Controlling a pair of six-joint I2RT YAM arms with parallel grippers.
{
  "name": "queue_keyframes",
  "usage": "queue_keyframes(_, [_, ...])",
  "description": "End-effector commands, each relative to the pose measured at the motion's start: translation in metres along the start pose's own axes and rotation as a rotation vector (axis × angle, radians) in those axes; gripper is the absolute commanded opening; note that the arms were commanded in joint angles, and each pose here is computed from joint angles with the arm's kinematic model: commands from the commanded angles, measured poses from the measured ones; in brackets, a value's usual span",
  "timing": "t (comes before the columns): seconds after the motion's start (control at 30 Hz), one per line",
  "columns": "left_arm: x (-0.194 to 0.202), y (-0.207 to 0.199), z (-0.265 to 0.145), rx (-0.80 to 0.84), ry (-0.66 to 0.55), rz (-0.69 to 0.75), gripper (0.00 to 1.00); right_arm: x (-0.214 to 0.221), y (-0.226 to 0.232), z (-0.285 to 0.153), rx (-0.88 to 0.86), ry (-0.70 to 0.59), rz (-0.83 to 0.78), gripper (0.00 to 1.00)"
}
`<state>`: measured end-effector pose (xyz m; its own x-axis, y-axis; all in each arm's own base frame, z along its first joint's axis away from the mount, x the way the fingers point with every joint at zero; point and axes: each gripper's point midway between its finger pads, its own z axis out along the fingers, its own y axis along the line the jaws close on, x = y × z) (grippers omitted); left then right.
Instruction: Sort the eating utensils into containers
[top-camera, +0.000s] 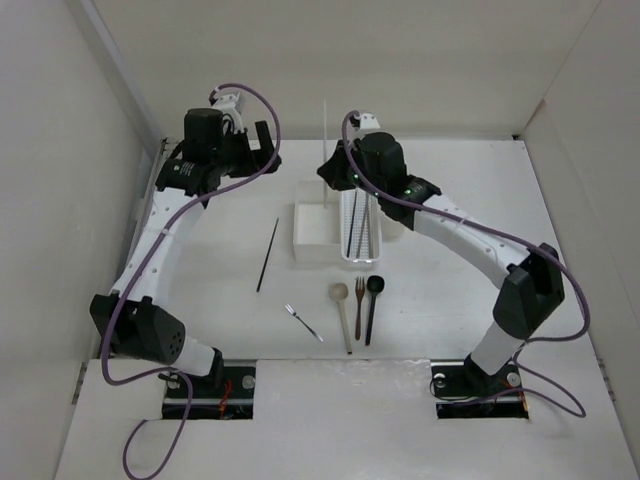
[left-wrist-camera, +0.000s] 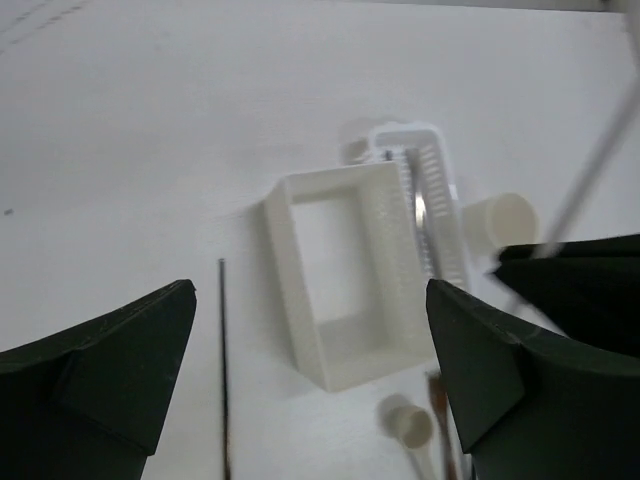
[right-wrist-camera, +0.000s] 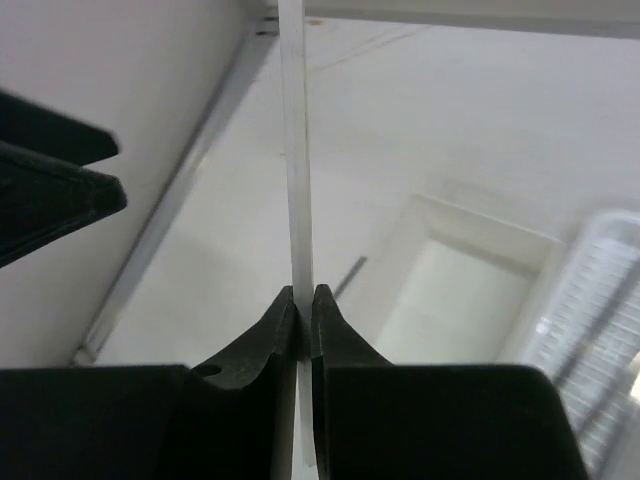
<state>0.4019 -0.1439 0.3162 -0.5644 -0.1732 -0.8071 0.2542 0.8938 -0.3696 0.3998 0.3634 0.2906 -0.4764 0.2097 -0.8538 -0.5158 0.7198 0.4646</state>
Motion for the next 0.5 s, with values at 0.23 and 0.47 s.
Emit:
queue_keyframes(0.23, [0.096,0.136,-0.005,-0.518,0.122,0.020,1.00,0.072,-0.124,-0.042,0.508,0.195,-0.067,0.00])
queue_keyframes(0.47, [0.096,0.134,-0.005,-0.507,0.115,0.020,1.00,0.098,-0.159,-0.023,0.516,0.254,0.045,0.00])
